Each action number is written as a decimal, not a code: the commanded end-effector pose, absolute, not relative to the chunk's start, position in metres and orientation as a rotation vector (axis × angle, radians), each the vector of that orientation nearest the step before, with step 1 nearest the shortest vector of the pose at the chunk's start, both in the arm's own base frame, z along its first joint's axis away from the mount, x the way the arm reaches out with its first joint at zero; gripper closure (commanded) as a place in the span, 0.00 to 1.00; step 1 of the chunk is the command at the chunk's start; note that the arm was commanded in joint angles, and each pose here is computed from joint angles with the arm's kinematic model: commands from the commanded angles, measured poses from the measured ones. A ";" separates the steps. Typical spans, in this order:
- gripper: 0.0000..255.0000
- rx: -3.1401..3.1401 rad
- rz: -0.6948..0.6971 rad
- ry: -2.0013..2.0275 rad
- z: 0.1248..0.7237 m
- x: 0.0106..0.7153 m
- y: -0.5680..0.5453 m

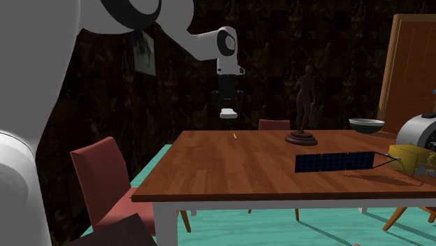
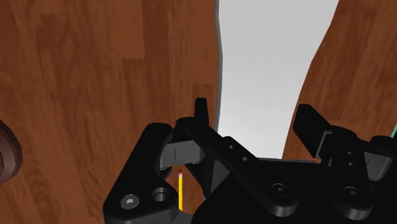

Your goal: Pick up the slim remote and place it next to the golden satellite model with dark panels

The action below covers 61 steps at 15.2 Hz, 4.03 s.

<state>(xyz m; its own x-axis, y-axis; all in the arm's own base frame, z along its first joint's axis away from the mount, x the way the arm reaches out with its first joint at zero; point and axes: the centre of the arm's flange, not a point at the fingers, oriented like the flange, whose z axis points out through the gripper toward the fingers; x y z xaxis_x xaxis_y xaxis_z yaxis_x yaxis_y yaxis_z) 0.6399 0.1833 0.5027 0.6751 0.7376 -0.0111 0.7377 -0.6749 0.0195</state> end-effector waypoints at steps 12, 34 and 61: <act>1.00 2.854 -0.003 1.259 0.505 0.701 0.021; 1.00 2.854 -0.003 1.259 0.426 0.735 -0.066; 0.00 2.854 -0.003 1.259 0.343 0.734 -0.066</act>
<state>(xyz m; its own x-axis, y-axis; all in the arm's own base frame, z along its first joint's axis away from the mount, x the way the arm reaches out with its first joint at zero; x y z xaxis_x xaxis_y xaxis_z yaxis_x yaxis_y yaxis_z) 0.7343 -0.0662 0.3441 0.6742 0.7385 -0.0100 0.7385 -0.6739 0.0207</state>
